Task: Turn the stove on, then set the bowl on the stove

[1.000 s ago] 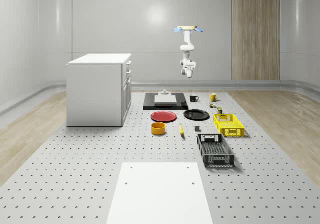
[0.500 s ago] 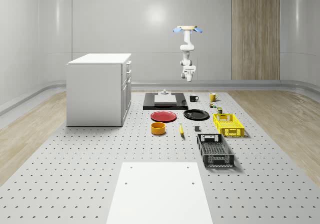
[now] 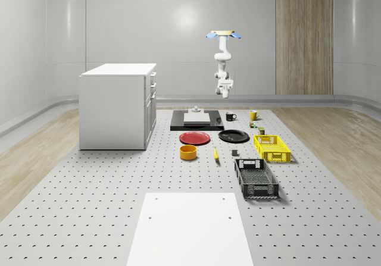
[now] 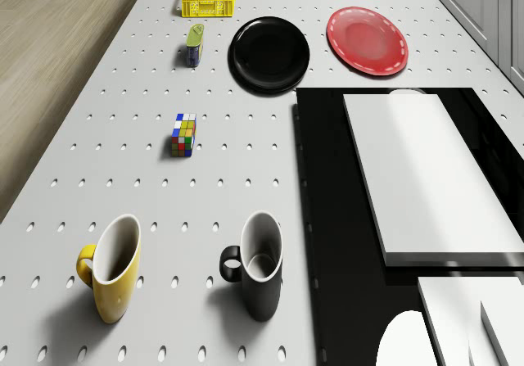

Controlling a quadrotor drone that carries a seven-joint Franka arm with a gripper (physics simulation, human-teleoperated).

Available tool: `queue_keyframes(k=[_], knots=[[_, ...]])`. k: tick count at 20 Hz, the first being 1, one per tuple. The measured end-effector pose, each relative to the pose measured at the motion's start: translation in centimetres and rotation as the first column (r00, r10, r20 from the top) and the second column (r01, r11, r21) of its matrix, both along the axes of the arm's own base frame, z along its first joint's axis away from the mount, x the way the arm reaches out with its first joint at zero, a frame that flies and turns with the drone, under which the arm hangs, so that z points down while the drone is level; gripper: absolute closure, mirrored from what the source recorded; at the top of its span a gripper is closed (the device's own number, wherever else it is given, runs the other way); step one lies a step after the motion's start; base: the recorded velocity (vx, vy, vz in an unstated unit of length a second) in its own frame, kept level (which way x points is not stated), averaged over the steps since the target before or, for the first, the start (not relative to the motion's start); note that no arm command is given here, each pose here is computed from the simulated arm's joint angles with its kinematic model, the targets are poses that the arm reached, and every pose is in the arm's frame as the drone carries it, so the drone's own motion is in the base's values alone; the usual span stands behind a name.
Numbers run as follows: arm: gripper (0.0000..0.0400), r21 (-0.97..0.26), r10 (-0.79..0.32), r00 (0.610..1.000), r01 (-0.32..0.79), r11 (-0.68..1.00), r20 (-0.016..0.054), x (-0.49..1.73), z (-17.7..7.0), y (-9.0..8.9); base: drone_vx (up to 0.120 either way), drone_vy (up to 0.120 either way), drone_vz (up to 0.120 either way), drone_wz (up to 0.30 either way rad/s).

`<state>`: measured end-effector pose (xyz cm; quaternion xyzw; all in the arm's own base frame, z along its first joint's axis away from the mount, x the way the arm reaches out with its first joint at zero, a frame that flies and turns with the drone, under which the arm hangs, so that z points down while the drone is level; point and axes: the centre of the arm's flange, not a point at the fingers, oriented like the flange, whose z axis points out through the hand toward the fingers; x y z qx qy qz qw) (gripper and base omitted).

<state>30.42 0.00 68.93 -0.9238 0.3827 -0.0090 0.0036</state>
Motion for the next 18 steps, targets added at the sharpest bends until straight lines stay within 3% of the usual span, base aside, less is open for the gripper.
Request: queue_keyframes(k=[5, 13, 18], knots=[[0.0000, 0.000, 0.000, 1.000, 0.000, 1.000, 0.0038, -0.02, 0.14, 0.00, 0.016, -0.104, 0.000, 0.000], [0.0000, -0.001, 0.000, 1.000, 0.000, 1.000, 0.0099, -0.08, 0.19, 0.01, 0.120, -0.120, 0.000, 0.000], [0.0000, -0.003, 0.000, 1.000, 0.000, 1.000, 0.0137, -0.11, 0.20, 0.03, 0.000, -0.120, 0.000, 0.000]])
